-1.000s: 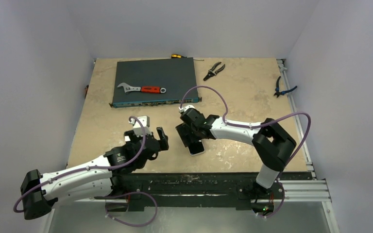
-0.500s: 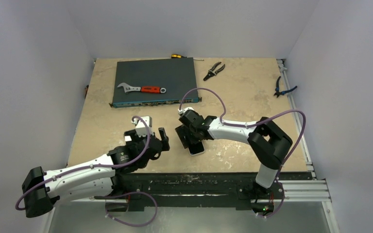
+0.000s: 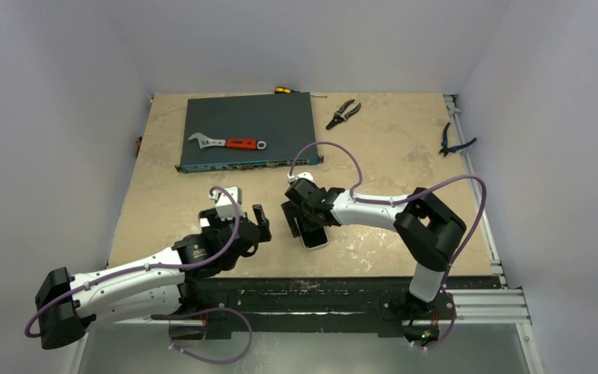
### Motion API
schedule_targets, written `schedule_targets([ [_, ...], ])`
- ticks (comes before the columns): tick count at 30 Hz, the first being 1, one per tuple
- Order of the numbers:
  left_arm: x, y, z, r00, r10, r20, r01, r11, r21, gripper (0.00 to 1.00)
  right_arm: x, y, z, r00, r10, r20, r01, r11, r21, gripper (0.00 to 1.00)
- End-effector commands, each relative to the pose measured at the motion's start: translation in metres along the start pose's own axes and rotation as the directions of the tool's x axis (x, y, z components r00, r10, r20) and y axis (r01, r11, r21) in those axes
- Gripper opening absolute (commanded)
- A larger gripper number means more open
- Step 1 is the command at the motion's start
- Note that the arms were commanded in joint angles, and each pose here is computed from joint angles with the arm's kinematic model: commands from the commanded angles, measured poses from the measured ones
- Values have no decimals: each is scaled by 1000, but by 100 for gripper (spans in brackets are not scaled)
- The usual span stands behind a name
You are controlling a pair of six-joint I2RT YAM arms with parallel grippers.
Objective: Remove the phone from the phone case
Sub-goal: Pick up the phone at the center of the board.
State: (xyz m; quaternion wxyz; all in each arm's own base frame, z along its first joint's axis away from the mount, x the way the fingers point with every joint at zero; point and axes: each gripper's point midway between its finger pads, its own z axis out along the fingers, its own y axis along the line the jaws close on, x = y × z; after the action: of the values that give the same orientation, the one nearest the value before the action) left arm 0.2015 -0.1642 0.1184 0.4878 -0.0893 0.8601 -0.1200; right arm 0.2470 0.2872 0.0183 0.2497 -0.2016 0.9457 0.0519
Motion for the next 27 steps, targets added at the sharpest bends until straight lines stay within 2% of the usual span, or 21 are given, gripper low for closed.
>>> schedule_targets([
  [1, -5, 6, 0, 999, -22, 28, 23, 999, -22, 94, 18, -13, 13, 998, 62, -29, -59, 993, 98, 92],
  [9, -3, 4, 1, 999, -24, 22, 25, 1000, -19, 93, 26, -14, 16, 994, 102, -32, -99, 989, 107, 92],
  [17, -2, 3, 2, 999, -23, 23, 23, 1000, -12, 93, 39, -17, 19, 995, 74, -61, -66, 991, 117, 83],
  [20, -1, 2, 3, 999, -31, 22, 31, 1000, -5, 92, 42, -18, 19, 996, 59, -70, -50, 992, 118, 74],
  [24, 4, -2, 4, 999, -33, 9, 32, 999, 14, 92, 40, -18, 15, 997, 45, -64, -37, 992, 117, 53],
  [27, 3, -7, 4, 1000, -21, 5, 21, 999, 29, 91, 34, -18, 8, 998, 44, -42, -39, 993, 108, 42],
])
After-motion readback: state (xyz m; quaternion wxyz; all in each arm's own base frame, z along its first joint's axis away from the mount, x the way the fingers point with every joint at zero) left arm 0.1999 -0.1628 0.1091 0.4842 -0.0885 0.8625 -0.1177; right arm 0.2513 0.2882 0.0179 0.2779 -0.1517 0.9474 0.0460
